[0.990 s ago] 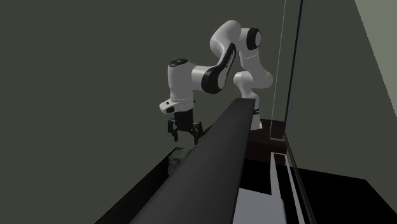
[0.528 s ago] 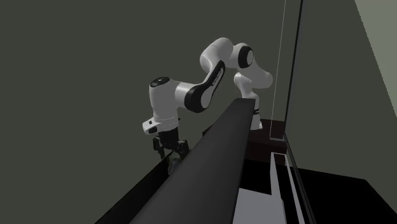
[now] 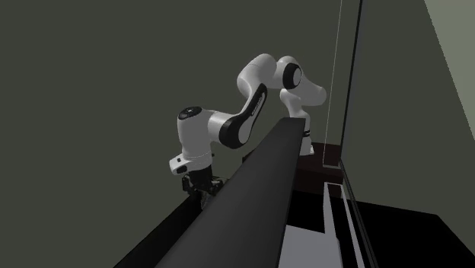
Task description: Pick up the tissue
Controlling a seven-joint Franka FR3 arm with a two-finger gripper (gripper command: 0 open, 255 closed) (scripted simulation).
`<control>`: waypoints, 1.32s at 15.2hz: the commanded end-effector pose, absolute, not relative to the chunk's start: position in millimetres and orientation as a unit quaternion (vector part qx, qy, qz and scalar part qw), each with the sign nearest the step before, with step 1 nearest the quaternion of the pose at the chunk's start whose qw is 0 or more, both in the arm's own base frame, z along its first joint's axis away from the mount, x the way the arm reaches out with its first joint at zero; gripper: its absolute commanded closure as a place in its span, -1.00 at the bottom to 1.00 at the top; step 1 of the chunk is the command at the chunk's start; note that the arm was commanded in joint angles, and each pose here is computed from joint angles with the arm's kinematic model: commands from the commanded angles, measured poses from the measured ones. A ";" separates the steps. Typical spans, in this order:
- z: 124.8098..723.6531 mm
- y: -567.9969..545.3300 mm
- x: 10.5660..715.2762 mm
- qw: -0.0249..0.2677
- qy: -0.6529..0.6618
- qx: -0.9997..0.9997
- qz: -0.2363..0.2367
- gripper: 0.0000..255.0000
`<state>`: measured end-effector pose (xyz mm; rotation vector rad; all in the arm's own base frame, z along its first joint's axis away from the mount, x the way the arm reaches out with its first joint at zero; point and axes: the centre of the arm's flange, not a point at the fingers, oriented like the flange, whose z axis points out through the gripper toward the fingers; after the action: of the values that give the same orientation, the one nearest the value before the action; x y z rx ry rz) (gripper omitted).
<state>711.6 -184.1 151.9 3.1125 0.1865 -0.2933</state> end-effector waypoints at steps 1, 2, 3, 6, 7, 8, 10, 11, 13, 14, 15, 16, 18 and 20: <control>148.3 -185.2 711.7 0.005 0.060 0.994 -0.093 -1.00; 148.3 -185.6 711.2 0.005 0.060 0.994 -0.093 1.00; 148.5 -185.6 711.2 0.005 0.060 0.994 -0.093 1.00; 148.6 -185.6 711.2 0.005 0.060 0.994 -0.093 1.00; 148.6 -185.6 711.2 0.005 0.060 0.994 -0.093 1.00; 148.6 -185.6 711.2 0.005 0.060 0.994 -0.093 1.00; 148.6 -185.6 711.2 0.005 0.060 0.994 -0.093 1.00; 148.3 -185.2 711.7 0.005 0.060 0.994 -0.093 1.00; 158.9 -185.2 711.7 0.005 0.060 0.994 -0.093 1.00; 164.2 -185.2 711.7 0.005 0.060 0.994 -0.093 1.00; 169.5 -185.2 711.6 0.005 0.060 0.994 -0.093 1.00; 174.7 -185.2 711.7 0.005 0.060 0.994 -0.093 1.00; 185.3 -185.2 711.7 0.005 0.060 0.994 -0.093 1.00; 195.9 -185.2 711.7 0.005 0.060 0.994 -0.093 1.00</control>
<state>712.7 -186.6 190.4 3.1126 0.1862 -0.2932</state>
